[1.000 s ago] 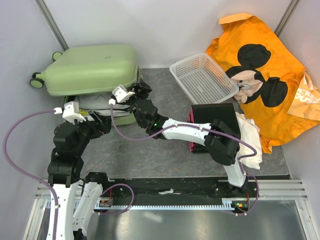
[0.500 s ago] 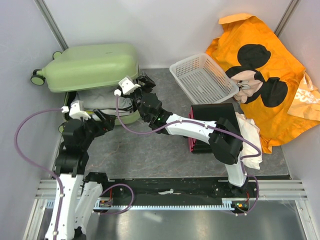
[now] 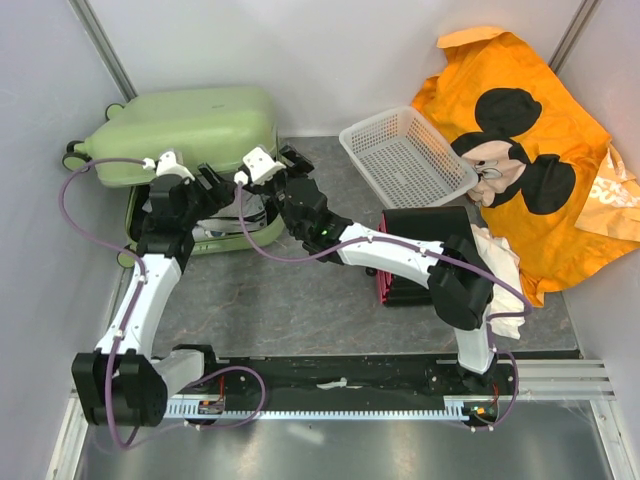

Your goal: Open, take out, and arrange the luggage

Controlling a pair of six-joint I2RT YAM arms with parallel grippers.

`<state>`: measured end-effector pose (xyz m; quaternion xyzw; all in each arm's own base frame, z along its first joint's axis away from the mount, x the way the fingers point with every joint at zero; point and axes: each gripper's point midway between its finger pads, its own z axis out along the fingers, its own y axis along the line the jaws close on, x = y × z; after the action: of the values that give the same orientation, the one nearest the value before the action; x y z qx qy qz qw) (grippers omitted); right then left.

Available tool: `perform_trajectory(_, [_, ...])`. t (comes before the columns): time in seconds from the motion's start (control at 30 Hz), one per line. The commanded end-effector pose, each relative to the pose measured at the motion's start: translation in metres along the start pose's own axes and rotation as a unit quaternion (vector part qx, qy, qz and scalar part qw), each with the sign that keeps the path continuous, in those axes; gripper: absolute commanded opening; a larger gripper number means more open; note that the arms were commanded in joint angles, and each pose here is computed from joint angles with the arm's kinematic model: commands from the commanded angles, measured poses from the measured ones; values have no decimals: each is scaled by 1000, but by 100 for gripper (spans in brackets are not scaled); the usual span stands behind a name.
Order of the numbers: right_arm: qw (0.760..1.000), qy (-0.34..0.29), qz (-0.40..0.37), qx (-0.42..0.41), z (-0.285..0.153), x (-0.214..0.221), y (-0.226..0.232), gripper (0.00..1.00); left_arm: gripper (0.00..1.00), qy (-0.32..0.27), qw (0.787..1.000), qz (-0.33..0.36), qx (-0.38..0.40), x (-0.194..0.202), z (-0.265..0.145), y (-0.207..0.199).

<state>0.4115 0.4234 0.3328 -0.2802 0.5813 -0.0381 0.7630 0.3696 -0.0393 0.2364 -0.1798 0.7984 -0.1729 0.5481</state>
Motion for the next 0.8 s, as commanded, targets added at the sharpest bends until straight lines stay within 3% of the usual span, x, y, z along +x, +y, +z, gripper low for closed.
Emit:
perform_trajectory(0.0, [990, -83, 86, 75, 5, -73, -81, 81, 84, -110, 992, 57, 1, -75, 5, -14])
perform_trajectory(0.13, [990, -81, 88, 70, 2, -73, -82, 81, 84, -150, 984, 92, -1, -111, 7, -24])
perform_trajectory(0.27, [991, -73, 94, 56, -4, -70, -82, 82, 85, -152, 981, 122, 0, -123, 19, -28])
perform_trajectory(0.4, [989, -73, 128, 25, -19, -67, -78, 94, 86, -156, 979, 131, 8, -133, 29, -35])
perform_trajectory(0.57, [974, -83, 194, -77, -45, -51, -37, 92, 86, -163, 978, 132, 18, -147, 38, -43])
perform_trajectory(0.7, [968, -45, 206, -138, -31, -23, 16, 88, 86, -173, 976, 132, 25, -161, 42, -52])
perform_trajectory(0.77, [961, -55, 211, -168, -22, -34, 31, 84, 86, -173, 976, 134, 24, -164, 46, -53])
